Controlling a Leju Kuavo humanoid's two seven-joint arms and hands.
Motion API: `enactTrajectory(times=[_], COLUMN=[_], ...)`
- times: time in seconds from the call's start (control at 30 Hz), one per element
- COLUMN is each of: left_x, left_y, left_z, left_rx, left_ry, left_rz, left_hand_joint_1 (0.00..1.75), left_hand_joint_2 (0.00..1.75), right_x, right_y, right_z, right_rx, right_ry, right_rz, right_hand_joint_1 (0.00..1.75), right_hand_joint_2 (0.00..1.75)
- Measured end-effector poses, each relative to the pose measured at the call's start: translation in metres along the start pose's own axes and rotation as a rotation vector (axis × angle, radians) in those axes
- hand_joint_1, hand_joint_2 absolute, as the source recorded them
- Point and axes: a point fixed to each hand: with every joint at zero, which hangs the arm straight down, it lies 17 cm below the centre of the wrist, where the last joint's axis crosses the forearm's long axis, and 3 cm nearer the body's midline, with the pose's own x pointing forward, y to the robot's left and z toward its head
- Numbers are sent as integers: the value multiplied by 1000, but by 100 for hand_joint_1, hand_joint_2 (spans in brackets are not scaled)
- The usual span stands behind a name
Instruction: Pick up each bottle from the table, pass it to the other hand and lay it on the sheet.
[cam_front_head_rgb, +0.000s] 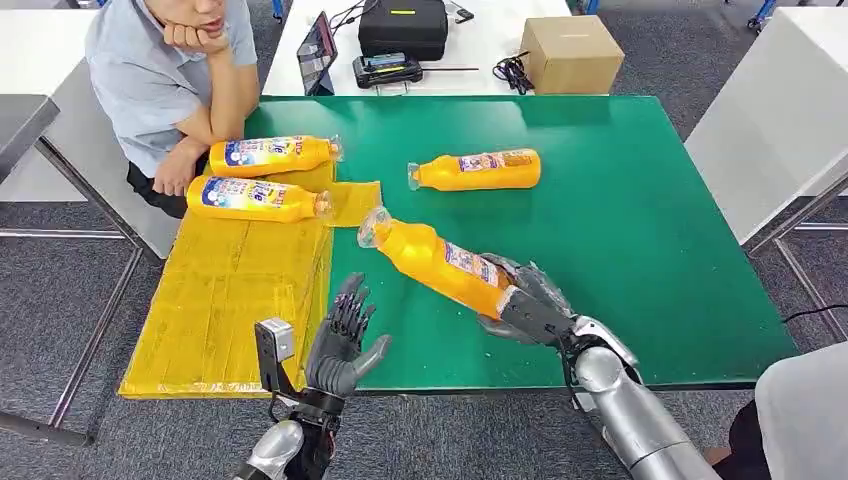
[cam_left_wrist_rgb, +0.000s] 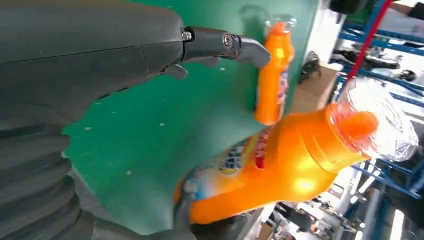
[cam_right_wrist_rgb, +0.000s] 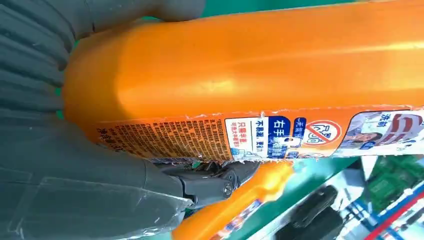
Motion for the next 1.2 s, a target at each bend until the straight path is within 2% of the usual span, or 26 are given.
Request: enactTrajectory(times=[0.23,0.73,0.83,0.87,0.9,0.93,0.97,1.0,1.03,1.07,1.1,1.13,1.17,1.2], left_x=[12,22,24,25,27,28,30,31,32,34,35,37,39,41], left_y=[-9,-27,-28,-28,-28,-28,-28,-29,-29,-30,-30,-30,-31,-31], left_z=[-18,-33,-36,-36,-37,-38,-38,-39,-39,-39,-39,-39,-39,-39], left_rx=[-20,-61,-65,-68,-69,-70,-71,-72,-73,-77,-79,-81,-82,-84], left_ry=[-24,-32,-39,-45,-49,-54,-59,-66,-70,-77,-84,-92,-99,-105], left_rz=[30,103,110,112,113,114,121,123,125,129,133,135,136,137], left_hand_joint_1=[0,0,0,0,2,161,175,175,175,175,175,175,175,175], left_hand_joint_2=[175,175,175,175,175,175,175,175,175,175,175,175,175,175], right_x=[22,57,61,63,63,63,63,62,62,62,63,63,63,63], right_y=[25,63,70,72,73,74,76,78,79,79,80,81,82,82], right_z=[-15,-35,-37,-38,-38,-39,-39,-40,-40,-40,-40,-40,-41,-41], right_rx=[29,130,150,155,159,164,172,178,180,180,181,183,184,186], right_ry=[-48,-144,-153,-155,-156,-156,-156,-153,-152,-154,-156,-158,-159,-159], right_rz=[-40,-72,-78,-82,-83,-84,-87,-88,-90,-93,-97,-105,-111,-118], right_hand_joint_1=[175,175,169,173,168,168,162,162,155,141,138,127,86,86], right_hand_joint_2=[175,175,175,175,175,175,175,175,175,175,175,175,175,175])
